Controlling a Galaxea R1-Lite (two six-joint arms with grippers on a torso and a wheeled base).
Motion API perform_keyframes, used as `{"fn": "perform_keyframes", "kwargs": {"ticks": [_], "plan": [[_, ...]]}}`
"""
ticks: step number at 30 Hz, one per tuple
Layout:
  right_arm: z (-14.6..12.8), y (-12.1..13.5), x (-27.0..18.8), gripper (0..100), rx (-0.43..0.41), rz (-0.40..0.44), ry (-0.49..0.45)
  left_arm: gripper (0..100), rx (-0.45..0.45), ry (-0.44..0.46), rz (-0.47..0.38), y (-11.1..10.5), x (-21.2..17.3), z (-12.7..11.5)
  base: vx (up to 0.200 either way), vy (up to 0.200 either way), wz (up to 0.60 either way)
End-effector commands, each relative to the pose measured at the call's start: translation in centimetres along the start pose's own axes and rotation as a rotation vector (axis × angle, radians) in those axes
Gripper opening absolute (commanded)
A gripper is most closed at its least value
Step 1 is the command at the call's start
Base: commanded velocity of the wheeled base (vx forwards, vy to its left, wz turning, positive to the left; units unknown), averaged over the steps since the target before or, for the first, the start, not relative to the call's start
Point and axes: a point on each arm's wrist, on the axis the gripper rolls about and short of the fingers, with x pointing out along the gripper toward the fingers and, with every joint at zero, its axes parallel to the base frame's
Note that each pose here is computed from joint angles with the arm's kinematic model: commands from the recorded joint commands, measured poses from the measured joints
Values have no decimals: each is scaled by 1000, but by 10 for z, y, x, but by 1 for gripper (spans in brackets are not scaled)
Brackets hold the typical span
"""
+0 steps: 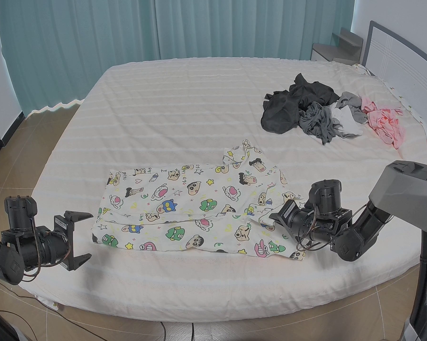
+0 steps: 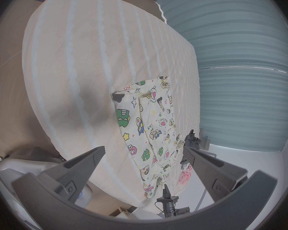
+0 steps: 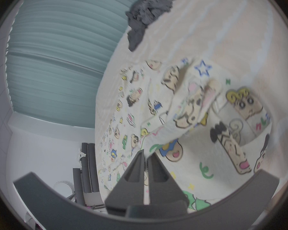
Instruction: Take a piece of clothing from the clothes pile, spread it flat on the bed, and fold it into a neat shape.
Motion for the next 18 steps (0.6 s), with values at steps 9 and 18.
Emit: {"fn": "perform_keyframes", "kwargs": {"ticks": [9,18], "plan": [[21,45,-31,0,-119,100,-136,100,1,-1,-2,0,0,0,0,0,0],[28,61,-25,0,-221,66,-148,100,-1,0,-1,0,0,0,0,0,0]]}}
